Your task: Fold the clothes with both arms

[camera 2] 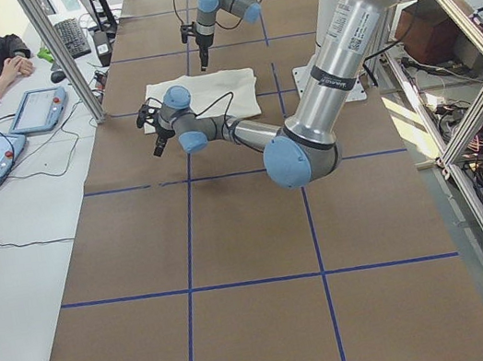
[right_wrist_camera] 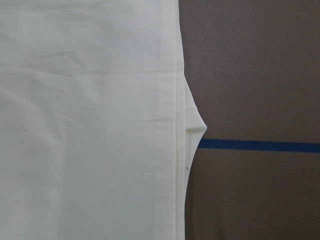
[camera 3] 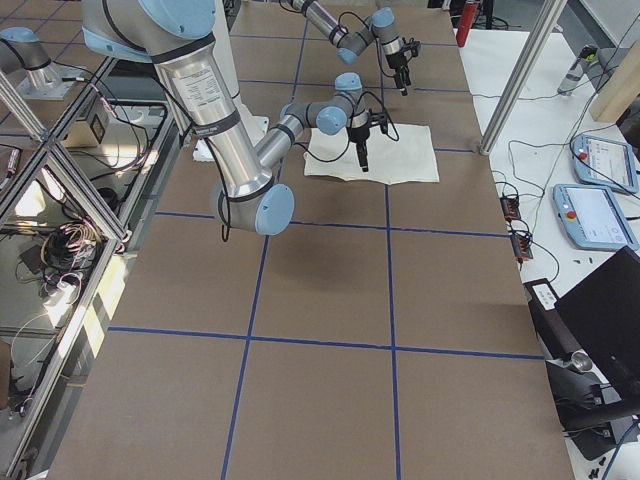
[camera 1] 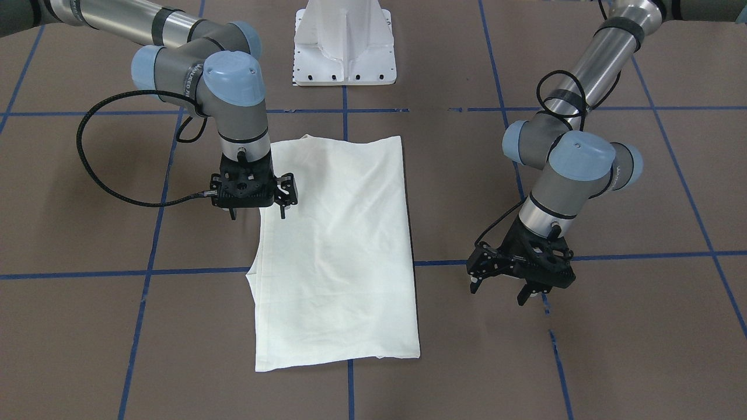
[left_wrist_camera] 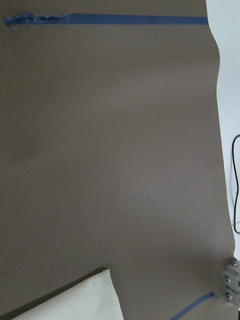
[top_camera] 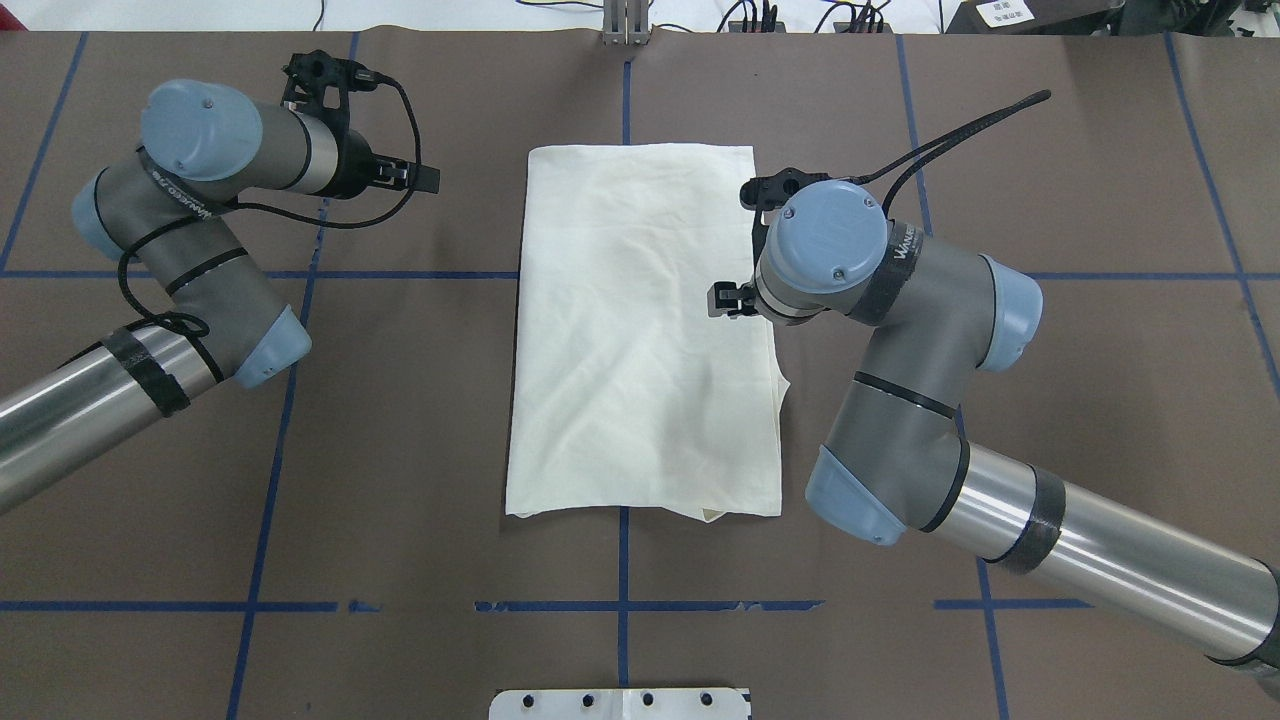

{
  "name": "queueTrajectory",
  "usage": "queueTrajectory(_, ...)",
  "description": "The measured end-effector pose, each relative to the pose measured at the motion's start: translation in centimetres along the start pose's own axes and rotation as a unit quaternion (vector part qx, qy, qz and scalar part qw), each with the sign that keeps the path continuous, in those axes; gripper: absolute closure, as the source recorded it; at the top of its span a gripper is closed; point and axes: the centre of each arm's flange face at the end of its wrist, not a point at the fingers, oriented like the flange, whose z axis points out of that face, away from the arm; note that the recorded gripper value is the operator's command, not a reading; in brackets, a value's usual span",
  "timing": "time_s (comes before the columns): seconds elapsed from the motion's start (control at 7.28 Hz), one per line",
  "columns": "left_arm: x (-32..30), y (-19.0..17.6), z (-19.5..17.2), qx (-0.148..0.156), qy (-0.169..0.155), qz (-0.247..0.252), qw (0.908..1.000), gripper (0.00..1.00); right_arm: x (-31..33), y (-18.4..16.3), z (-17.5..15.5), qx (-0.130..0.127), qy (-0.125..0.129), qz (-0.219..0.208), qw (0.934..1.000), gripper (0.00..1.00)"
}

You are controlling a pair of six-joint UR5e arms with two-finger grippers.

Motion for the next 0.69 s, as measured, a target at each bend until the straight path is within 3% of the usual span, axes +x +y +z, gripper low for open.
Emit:
queueTrajectory(0.14,1.8,0.6,-0.8,-0.010,0.024,-0.038,0.9990,0.00,0.7,0.6,-1.1,0.010,-0.033,0.031,0.9989,0.00)
queueTrajectory(0.41,6.6,6.0,-4.0,-0.035,0.079,-0.117,0.9894,0.00,2.6,3.3,-3.7,0.020,-0.110,0.116,0.9870,0.00)
queueTrajectory(0.69,9.6,13.8,-8.9,-0.048,0.113,-0.178,0.9762,0.00,3.4,5.5,-6.4,0.027,-0.143,0.174,0.9738,0.00)
